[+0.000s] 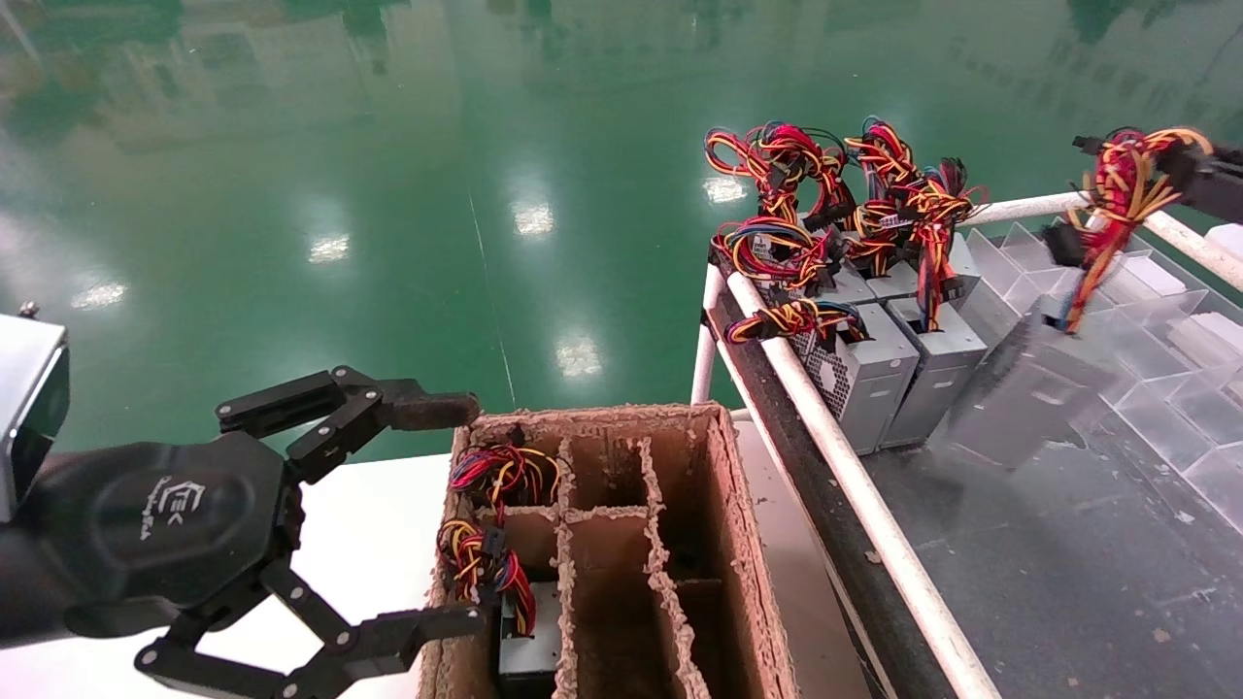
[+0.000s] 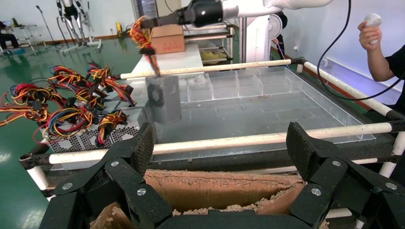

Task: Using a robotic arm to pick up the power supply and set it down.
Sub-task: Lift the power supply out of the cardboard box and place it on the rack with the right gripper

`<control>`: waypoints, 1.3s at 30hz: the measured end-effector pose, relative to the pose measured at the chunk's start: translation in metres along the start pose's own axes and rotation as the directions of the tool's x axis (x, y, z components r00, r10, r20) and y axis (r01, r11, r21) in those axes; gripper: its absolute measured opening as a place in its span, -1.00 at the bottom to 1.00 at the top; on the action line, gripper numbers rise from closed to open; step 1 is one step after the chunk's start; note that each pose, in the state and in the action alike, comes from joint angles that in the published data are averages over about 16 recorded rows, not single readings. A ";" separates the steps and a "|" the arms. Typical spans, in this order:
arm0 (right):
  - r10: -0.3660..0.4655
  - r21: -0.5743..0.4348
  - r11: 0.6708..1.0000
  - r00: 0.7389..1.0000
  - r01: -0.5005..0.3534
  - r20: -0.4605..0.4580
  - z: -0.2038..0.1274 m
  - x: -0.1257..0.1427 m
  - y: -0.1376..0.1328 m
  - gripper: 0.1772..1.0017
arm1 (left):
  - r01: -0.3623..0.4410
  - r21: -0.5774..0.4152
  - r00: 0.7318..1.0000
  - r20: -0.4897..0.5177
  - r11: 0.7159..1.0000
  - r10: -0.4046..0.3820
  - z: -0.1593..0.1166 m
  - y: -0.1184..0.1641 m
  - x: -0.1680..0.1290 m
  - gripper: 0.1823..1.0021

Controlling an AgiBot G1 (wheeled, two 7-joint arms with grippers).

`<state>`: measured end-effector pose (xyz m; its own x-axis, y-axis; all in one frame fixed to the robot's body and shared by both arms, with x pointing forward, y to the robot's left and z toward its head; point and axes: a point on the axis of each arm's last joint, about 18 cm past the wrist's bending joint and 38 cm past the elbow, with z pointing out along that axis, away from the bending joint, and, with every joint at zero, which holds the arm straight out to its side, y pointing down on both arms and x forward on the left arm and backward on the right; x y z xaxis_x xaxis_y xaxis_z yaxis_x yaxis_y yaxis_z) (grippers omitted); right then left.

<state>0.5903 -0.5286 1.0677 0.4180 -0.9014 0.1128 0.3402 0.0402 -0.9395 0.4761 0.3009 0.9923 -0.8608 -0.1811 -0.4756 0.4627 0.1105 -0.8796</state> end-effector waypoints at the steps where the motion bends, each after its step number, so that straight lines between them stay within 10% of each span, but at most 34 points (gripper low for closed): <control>1: 0.005 -0.005 1.000 1.000 -0.005 -0.009 0.005 0.000 0.002 -0.96 | 0.000 0.000 1.000 0.000 1.000 0.000 0.000 0.000 0.000 1.00; 39: 0.006 -0.071 0.997 1.000 -0.007 -0.022 0.064 -0.016 0.026 -0.96 | 0.000 0.000 1.000 0.000 1.000 0.000 0.000 0.000 0.000 1.00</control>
<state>0.6463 -0.4860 1.0618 0.4009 -0.9106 0.1000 0.2767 0.0163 -0.9608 0.4761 0.3009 0.9923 -0.8608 -0.1811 -0.4756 0.4627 0.1105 -0.8796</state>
